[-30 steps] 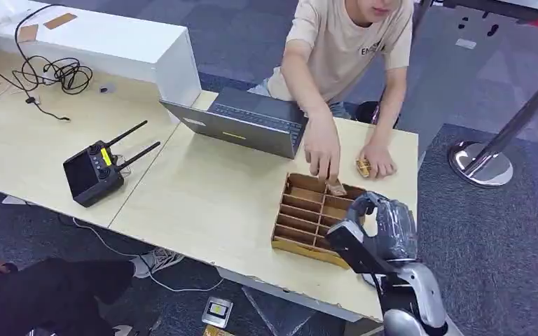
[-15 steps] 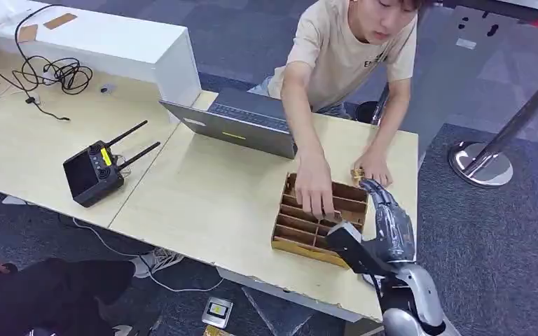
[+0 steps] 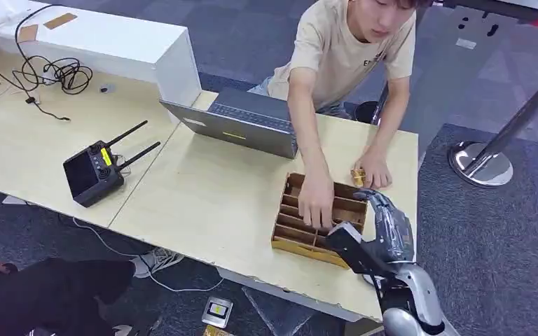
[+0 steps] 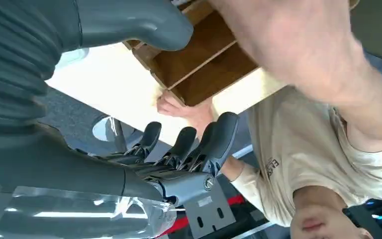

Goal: Pass the card to the sensor for recognition and then transmit it.

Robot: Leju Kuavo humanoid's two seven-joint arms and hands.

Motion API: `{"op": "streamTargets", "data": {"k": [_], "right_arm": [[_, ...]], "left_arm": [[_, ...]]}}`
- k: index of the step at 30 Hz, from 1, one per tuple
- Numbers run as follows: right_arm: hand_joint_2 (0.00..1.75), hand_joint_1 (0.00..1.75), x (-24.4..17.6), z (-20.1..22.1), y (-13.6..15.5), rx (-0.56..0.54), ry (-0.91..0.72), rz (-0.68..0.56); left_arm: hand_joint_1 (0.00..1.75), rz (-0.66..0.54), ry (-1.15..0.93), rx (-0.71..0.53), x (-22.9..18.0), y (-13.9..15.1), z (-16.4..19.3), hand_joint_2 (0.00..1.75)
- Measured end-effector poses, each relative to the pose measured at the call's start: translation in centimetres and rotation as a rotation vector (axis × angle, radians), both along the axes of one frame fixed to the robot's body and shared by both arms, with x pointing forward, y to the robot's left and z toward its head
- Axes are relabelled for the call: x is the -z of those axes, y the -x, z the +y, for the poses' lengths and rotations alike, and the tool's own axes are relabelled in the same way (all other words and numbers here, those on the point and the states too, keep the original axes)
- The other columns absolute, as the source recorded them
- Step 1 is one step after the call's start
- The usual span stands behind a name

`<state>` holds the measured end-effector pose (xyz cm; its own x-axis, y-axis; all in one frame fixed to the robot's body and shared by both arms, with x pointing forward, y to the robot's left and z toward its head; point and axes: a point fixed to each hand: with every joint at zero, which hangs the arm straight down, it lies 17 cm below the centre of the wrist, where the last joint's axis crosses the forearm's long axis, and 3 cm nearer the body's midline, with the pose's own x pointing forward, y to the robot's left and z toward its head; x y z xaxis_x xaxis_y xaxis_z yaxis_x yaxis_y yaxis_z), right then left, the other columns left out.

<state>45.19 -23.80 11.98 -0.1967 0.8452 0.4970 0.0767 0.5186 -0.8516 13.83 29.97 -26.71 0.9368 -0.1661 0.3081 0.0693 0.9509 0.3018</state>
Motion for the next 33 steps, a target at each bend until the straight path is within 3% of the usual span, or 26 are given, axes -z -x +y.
{"op": "streamTargets", "data": {"k": [5,6,7,10,23,25,33], "right_arm": [[1.75,0.63,0.3,-0.1,0.0,0.002,0.003,0.006],[1.75,0.68,0.3,-0.1,0.0,0.002,0.003,0.007],[1.75,0.89,0.4,-0.1,0.0,0.002,0.003,0.009],[1.75,1.03,0.5,-0.2,0.0,0.004,0.002,0.011],[1.75,0.94,0.7,-0.2,0.0,0.005,-0.003,0.018],[1.75,0.82,0.7,-0.2,0.0,0.005,-0.006,0.02],[1.75,0.93,1.1,-0.2,0.1,0.006,-0.004,0.028]], "left_arm": [[0.0,0.0,0.0,0.0,0.0,0.0,0.0,1.75],[0.0,-0.001,0.0,0.001,0.0,0.0,0.0,1.75],[0.0,0.0,0.0,0.001,0.0,0.0,0.0,1.75],[0.0,0.0,0.0,0.001,0.0,0.0,0.0,1.75],[0.0,-0.001,-0.001,0.001,0.0,-0.1,0.0,1.75],[0.0,-0.001,0.0,0.001,0.0,-0.1,0.0,1.75],[0.0,-0.001,0.0,0.002,0.0,-0.1,0.0,1.75]]}}
